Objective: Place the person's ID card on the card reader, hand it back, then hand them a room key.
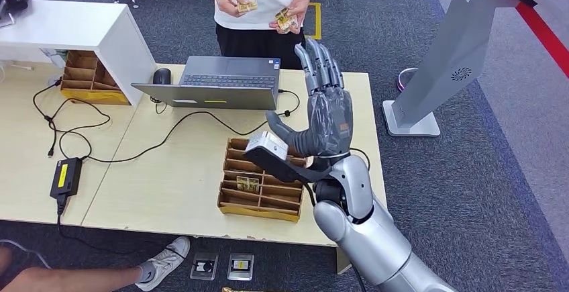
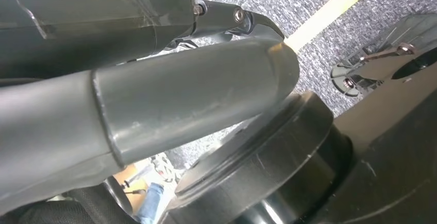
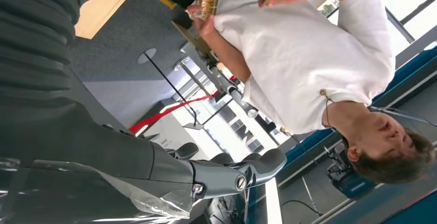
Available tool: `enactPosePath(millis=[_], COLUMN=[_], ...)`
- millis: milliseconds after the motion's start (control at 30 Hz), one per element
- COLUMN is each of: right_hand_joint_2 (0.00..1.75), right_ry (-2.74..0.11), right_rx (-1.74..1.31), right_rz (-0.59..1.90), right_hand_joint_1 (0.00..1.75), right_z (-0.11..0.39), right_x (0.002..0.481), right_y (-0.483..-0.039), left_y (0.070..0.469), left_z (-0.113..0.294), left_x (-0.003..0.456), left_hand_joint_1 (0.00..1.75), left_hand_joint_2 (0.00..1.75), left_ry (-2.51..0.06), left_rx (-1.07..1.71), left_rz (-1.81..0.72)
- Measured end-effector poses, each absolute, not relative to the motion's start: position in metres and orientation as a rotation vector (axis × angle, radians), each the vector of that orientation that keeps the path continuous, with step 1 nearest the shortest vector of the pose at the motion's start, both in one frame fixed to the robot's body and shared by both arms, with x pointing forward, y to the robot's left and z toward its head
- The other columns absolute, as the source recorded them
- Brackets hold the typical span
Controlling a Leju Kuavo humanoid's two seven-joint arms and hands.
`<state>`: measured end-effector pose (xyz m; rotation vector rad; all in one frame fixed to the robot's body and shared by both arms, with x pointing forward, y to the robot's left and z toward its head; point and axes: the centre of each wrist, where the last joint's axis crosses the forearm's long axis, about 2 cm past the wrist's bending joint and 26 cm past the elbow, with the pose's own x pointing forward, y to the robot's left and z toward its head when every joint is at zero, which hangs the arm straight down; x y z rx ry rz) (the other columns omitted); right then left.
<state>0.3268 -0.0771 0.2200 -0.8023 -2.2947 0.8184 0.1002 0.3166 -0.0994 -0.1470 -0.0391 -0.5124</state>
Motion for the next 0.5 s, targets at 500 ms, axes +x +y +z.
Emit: enactPosePath(millis=[500], right_hand_joint_2=[0.0], right_ry=[-2.309], right_rx=[-0.646], right_rz=[0.686], right_hand_joint_1=[0.0], right_z=[0.212], right_x=[0.289], right_y=[-0.101], left_y=[0.323], left_z=[-0.103], left_x=[0.083], left_hand_joint_1=[0.0], left_hand_joint_2=[0.0], left_ry=[-0.047], left_rx=[-0.149], left_rz=[-0.433])
